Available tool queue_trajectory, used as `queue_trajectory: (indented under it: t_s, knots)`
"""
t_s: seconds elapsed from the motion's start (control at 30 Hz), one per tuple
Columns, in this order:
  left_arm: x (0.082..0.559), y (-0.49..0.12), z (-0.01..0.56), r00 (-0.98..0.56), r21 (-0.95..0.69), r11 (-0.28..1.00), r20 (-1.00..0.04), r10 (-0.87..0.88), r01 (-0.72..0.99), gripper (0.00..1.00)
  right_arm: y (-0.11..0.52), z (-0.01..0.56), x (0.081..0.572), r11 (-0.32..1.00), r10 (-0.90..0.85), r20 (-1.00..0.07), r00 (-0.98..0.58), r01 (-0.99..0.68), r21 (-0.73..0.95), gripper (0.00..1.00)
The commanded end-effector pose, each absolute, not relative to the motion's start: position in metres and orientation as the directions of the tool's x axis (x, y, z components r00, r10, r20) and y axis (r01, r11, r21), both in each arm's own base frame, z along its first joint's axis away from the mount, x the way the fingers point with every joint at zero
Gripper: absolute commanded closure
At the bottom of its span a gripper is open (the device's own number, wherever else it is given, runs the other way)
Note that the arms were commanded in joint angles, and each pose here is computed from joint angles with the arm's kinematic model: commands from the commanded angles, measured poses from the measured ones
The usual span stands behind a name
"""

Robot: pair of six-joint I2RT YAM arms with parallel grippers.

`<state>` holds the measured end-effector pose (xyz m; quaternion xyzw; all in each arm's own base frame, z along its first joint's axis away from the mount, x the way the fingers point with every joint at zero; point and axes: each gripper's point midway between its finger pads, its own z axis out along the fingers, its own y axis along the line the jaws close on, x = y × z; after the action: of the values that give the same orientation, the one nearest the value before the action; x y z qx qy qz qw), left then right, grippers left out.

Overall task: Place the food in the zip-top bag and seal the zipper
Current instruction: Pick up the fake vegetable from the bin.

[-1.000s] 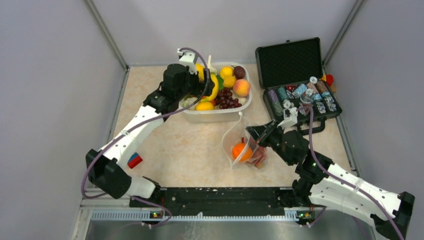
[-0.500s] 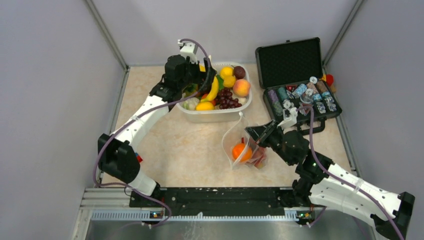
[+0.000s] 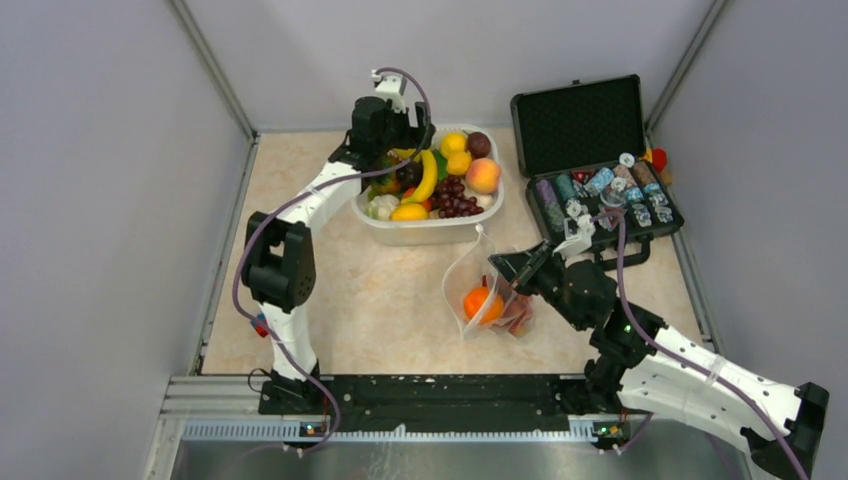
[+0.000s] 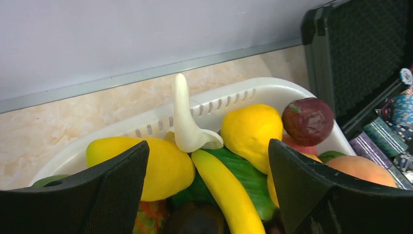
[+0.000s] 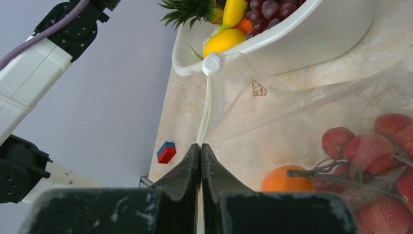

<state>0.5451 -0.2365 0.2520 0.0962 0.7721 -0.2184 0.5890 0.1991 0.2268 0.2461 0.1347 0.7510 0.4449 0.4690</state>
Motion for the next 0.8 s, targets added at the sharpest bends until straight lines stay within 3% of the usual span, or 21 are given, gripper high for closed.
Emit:
queue_trajectory:
  t_s: [0.0,0.23,0.53,0.73,0.77]
  knots:
    - [0.569,-0.235,0.287,-0.182,-0.201,0.880,-0.974,-0.133,0.430,0.11,0.230,0.266,0.199,0.529,0.643,-0.568,-0.513,-0.238,0.814,1.00]
    - [0.589,-0.241,0.267,-0.249,-0.209,0.876,-0.963,-0.106,0.434,0.21,0.229,0.264,0.199,0.529,0.649,-0.563,-0.512,-0.229,0.817,1.00]
    - [0.603,-0.241,0.230,-0.337,-0.222,0.878,-0.938,-0.074,0.423,0.26,0.230,0.264,0.198,0.527,0.644,-0.558,-0.523,-0.225,0.819,1.00]
    - [0.600,-0.245,0.219,-0.368,-0.243,0.868,-0.927,-0.076,0.433,0.39,0.230,0.265,0.197,0.525,0.642,-0.557,-0.526,-0.228,0.820,1.00]
    - [0.599,-0.245,0.221,-0.372,-0.245,0.866,-0.925,-0.075,0.435,0.46,0.230,0.265,0.197,0.524,0.642,-0.557,-0.527,-0.228,0.820,1.00]
